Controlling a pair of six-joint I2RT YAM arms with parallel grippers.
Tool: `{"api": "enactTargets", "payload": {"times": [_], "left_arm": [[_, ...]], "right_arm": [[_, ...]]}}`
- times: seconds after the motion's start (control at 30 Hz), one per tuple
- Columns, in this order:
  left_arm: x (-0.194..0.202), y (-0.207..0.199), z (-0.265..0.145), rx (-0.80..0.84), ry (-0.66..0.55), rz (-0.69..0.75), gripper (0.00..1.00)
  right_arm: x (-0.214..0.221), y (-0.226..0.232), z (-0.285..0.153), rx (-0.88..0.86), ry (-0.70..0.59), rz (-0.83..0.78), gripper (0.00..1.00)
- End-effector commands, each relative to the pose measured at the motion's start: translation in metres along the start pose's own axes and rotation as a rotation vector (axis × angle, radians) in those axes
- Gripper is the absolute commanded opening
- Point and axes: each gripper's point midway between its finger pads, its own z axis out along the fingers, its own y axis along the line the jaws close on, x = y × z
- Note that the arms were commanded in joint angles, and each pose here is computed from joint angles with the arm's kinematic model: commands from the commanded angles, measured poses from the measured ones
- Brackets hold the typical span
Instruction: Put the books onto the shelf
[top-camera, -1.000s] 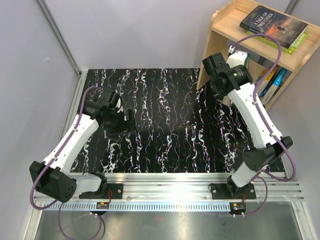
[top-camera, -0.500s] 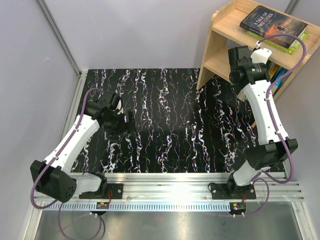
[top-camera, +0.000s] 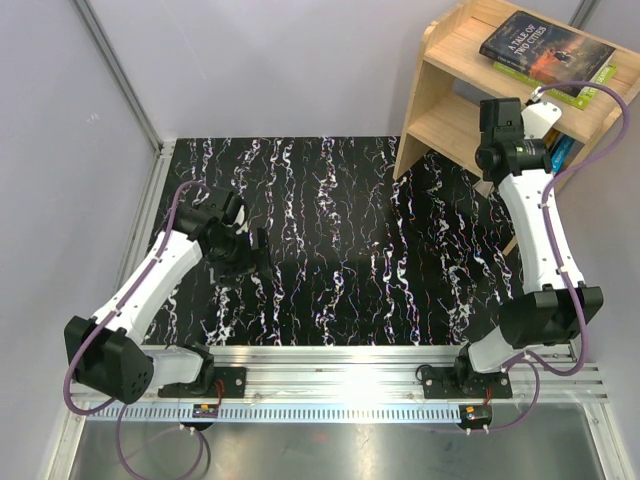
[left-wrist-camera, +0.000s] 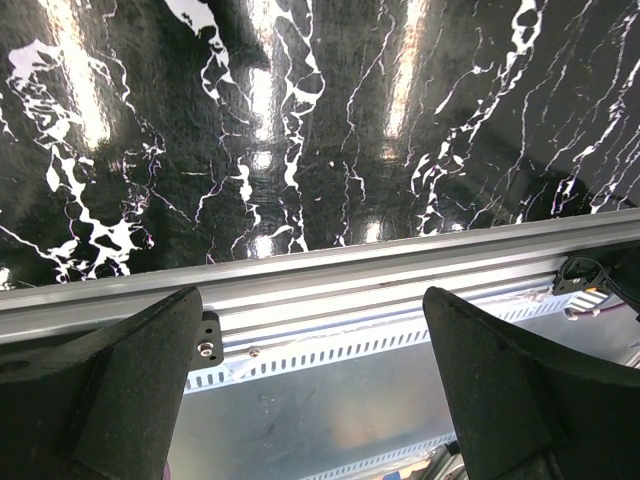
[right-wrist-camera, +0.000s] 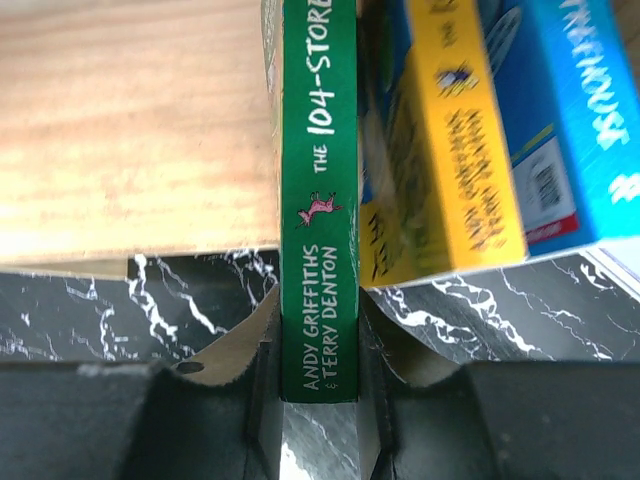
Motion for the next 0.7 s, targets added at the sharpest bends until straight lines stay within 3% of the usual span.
{"api": "enactTargets", "payload": {"times": [0.0, 0.17, 0.3, 0.43, 0.47, 0.57, 0.67], "left_arm": [[-0.005, 0.0, 0.003, 0.009, -0.034, -0.005, 0.95], [-0.003, 0.002, 0.007, 0.002, -0.028, -0.011, 0.95], [-0.004, 0.003, 0.008, -0.002, -0.027, -0.012, 0.94], [-0.006, 0.002, 0.009, -0.004, -0.024, -0.01, 0.94], [-0.007, 0.002, 0.01, -0.005, -0.023, -0.01, 0.94], [-0.008, 0.002, 0.011, -0.007, -0.019, -0.012, 0.94], [-0.009, 0.001, 0.012, -0.004, -0.019, -0.009, 0.94]], "right_arm": [[-0.037, 0.003, 0.001, -0.017, -0.106, 0.09, 0.0], [-0.047, -0.002, 0.012, 0.011, -0.124, 0.096, 0.02], [-0.053, 0.001, 0.02, 0.019, -0.127, 0.096, 0.13], [-0.051, 0.006, 0.027, 0.016, -0.112, 0.088, 0.31], [-0.051, 0.007, 0.027, 0.015, -0.11, 0.089, 0.46], [-0.05, 0.008, 0.027, 0.01, -0.11, 0.09, 0.65], [-0.051, 0.005, 0.025, 0.011, -0.112, 0.083, 0.71]]}}
